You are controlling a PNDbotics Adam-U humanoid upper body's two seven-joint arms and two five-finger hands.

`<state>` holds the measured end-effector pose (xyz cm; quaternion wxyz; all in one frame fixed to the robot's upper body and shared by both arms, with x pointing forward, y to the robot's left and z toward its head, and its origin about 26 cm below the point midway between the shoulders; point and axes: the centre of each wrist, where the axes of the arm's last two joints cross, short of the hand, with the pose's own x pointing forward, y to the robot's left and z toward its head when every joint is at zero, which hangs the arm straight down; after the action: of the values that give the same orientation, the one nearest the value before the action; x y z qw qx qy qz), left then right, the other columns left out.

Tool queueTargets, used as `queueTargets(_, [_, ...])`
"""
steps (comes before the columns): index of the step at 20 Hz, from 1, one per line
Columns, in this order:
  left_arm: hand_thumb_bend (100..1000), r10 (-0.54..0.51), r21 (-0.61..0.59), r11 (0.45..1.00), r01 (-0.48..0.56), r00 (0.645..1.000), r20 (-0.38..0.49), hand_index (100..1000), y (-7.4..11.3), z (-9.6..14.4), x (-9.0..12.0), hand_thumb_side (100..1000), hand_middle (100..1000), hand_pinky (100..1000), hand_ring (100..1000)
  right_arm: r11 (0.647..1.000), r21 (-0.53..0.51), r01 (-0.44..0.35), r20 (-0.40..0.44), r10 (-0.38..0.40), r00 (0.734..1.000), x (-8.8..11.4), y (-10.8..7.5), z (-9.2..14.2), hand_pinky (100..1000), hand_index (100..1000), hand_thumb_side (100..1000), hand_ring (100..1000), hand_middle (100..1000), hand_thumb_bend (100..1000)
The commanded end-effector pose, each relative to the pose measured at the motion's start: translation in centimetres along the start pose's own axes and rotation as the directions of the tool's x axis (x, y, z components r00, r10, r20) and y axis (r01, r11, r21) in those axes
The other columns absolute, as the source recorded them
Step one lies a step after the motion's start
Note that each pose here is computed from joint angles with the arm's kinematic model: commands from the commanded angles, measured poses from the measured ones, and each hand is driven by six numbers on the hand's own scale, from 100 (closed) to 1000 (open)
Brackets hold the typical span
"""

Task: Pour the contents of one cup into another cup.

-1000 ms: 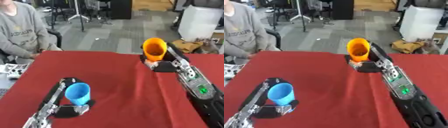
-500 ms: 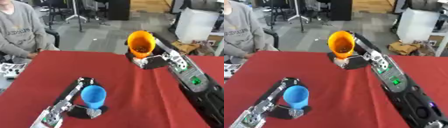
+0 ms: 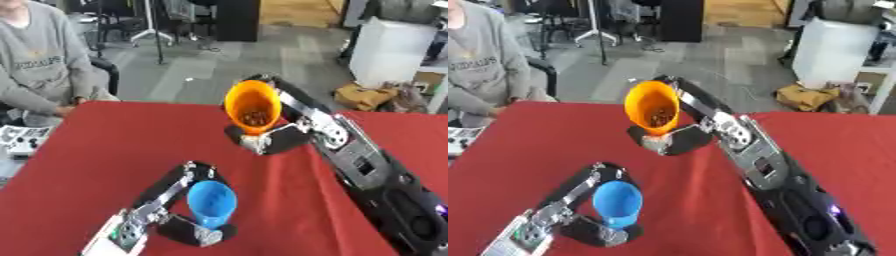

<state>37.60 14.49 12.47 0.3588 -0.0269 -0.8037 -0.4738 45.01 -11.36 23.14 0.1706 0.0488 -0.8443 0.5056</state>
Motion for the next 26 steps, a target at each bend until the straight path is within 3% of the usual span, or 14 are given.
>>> queueTargets(1, [414,-0.016,-0.007,1.0,0.017,1.0,0.02,593,0.4,-0.4,0.3,100,326,260,337,0.997,-0.005,-0.078,0.04,0.078,0.996,0.2,-1.1,-0.4,567,478,371,537,358,100])
queueTargets(8, [417,-0.009,-0.001,1.0,0.009,1.0,0.012,592,0.4,-0.2,0.0,100,325,260,336,0.979,-0.026,-0.203,0.115,0.205,0.972,0.7,-1.7,-0.6,575,476,420,538,358,100])
queueTargets(9, [419,-0.008,0.0,1.0,0.008,1.0,0.012,592,0.4,-0.2,0.0,100,325,260,336,0.976,-0.026,-0.216,0.118,0.218,0.969,0.7,-1.6,-0.7,582,472,465,538,356,100])
queueTargets(13, [420,-0.003,0.009,1.0,0.003,1.0,0.009,593,0.5,-0.2,-0.1,100,324,259,336,0.95,-0.019,-0.313,0.214,0.31,0.926,2.1,-2.4,-1.7,593,469,527,540,355,100])
queueTargets(17, [419,0.003,0.008,1.0,-0.003,1.0,0.009,591,0.3,-0.4,-0.2,100,323,259,335,0.925,-0.002,-0.38,0.268,0.367,0.891,2.6,-2.4,-2.2,600,469,524,542,357,100])
queueTargets(26, [416,0.004,0.0,1.0,-0.004,1.0,0.003,592,0.1,-0.5,-0.4,100,323,259,335,0.88,0.01,-0.476,0.301,0.451,0.84,2.5,-1.6,-2.5,608,354,522,544,358,100])
